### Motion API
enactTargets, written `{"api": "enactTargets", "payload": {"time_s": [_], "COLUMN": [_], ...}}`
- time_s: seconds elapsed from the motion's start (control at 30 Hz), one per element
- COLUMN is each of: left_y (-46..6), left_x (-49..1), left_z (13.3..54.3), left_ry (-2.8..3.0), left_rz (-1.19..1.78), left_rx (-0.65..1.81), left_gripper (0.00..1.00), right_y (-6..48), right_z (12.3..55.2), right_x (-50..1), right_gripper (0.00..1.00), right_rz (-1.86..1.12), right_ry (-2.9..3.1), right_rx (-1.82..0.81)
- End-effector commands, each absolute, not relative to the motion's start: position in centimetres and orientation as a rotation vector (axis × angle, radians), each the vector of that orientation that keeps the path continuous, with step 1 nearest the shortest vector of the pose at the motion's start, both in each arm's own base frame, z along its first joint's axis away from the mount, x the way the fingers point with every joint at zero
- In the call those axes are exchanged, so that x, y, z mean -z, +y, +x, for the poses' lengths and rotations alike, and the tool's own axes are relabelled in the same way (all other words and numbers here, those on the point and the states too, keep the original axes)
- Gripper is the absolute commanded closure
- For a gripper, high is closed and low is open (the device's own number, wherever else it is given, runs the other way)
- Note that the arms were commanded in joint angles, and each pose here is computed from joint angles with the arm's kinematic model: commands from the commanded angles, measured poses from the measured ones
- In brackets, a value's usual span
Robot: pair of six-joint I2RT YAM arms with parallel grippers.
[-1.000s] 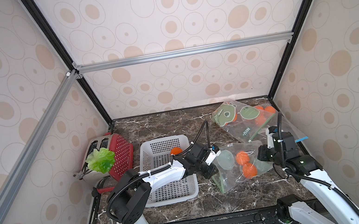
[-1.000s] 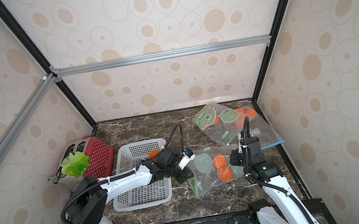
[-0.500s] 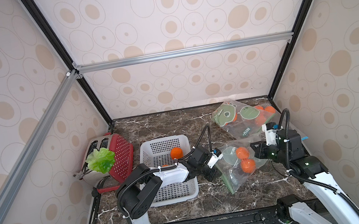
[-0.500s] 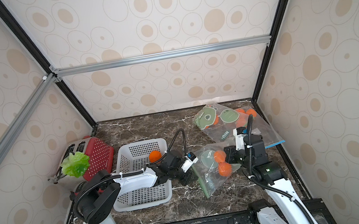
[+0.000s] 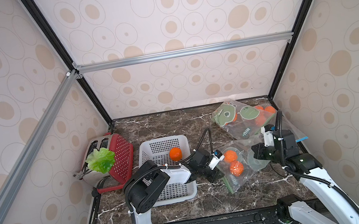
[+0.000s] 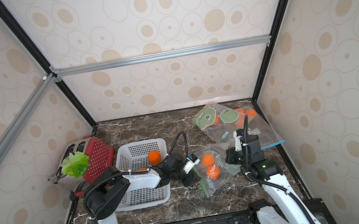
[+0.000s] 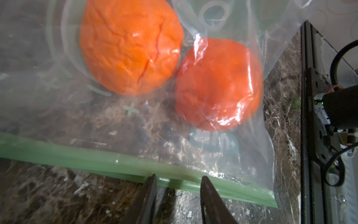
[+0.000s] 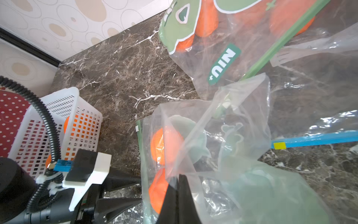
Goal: Open the zip-top bag and take out the orange
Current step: Pick up the orange from the zipper food storage bag.
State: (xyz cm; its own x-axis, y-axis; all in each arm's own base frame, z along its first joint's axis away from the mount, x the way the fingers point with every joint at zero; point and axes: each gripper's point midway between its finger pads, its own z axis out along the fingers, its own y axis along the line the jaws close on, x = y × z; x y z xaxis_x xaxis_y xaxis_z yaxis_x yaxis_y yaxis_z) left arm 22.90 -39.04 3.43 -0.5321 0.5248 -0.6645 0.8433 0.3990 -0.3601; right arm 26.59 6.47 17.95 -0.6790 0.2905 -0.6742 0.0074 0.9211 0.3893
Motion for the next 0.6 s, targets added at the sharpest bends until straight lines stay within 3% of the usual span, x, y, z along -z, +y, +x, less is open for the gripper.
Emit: {"api": "enactTargets", "payload": {"time_s": [0.0,0.57], "left_y": [-38.5,-37.4], "left_x": [-2.8,-1.5], "left_z": [22.0,23.0], "left_ry": [2.231,2.264], "left_rz": [1.234,1.275], "left_rx": [0.931,0.758], "left_gripper": [0.61,0.73], "right_y": [5.9,5.7], "right_z": [26.1,26.0], "right_x": [-17.0,-17.0], "right_gripper": [1.0,1.0], "right_rz": [0.228,0.23], "right_ry": [2.303,2.308], "right_rx": [-0.415,-0.404]}}
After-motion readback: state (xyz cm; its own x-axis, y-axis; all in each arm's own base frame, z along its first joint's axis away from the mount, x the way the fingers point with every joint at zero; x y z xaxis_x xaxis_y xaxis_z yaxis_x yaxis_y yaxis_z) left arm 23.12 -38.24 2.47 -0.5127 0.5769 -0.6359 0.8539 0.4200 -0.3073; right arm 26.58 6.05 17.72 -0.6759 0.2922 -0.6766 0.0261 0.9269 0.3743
